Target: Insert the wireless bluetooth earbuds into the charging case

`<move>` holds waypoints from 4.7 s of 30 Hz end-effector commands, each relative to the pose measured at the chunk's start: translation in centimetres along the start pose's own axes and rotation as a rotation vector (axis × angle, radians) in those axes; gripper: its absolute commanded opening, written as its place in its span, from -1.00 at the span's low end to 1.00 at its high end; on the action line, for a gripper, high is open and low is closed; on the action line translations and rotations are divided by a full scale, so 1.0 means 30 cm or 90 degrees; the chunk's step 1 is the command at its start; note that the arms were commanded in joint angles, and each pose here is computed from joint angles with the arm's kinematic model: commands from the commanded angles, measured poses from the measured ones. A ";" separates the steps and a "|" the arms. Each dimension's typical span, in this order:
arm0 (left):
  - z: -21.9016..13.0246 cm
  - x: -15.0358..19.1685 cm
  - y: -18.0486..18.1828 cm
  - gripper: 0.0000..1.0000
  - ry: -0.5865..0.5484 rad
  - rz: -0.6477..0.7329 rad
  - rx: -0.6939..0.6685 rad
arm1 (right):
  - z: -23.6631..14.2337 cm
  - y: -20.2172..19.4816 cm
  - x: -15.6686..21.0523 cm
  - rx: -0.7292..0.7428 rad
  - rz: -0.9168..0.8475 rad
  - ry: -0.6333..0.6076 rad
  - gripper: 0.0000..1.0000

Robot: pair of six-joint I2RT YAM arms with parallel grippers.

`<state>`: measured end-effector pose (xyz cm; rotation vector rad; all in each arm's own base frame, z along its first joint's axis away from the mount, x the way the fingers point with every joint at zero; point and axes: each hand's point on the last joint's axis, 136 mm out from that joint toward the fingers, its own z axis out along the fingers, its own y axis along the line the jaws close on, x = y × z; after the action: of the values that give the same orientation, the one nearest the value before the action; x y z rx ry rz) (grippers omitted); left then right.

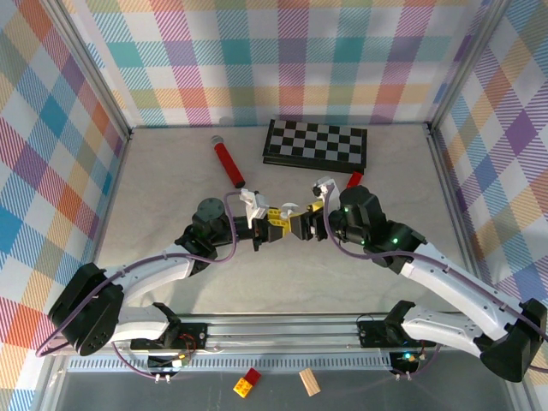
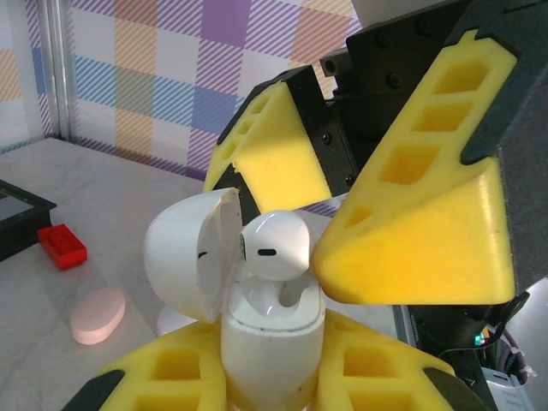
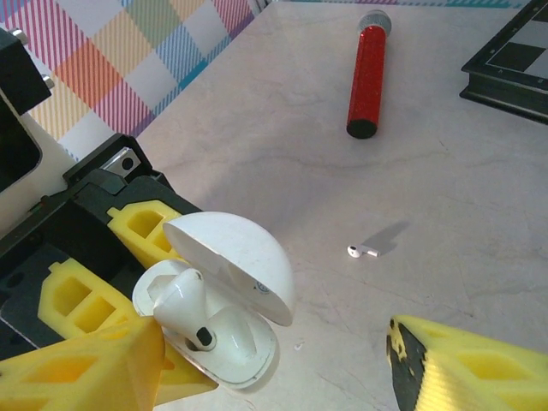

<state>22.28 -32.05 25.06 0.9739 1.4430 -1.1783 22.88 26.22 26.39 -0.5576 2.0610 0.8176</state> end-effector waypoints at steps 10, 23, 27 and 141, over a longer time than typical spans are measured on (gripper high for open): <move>-0.006 -0.034 -0.028 -0.86 -0.016 0.032 0.015 | 0.042 -0.038 -0.042 0.049 0.036 0.015 0.38; -0.003 -0.020 -0.013 -0.86 -0.013 0.031 0.004 | -0.029 0.015 -0.063 -0.024 0.032 -0.039 0.57; -0.005 -0.021 -0.015 -0.86 -0.013 0.031 0.005 | -0.021 -0.008 -0.034 -0.010 0.039 -0.025 0.56; -0.697 -0.008 0.466 -0.92 -0.207 -0.100 -0.582 | 0.796 -0.252 0.393 0.262 0.136 0.452 -0.16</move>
<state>31.65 -8.99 23.29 0.0371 1.5699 -0.6050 34.67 37.31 3.91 -0.4234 2.8355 0.3423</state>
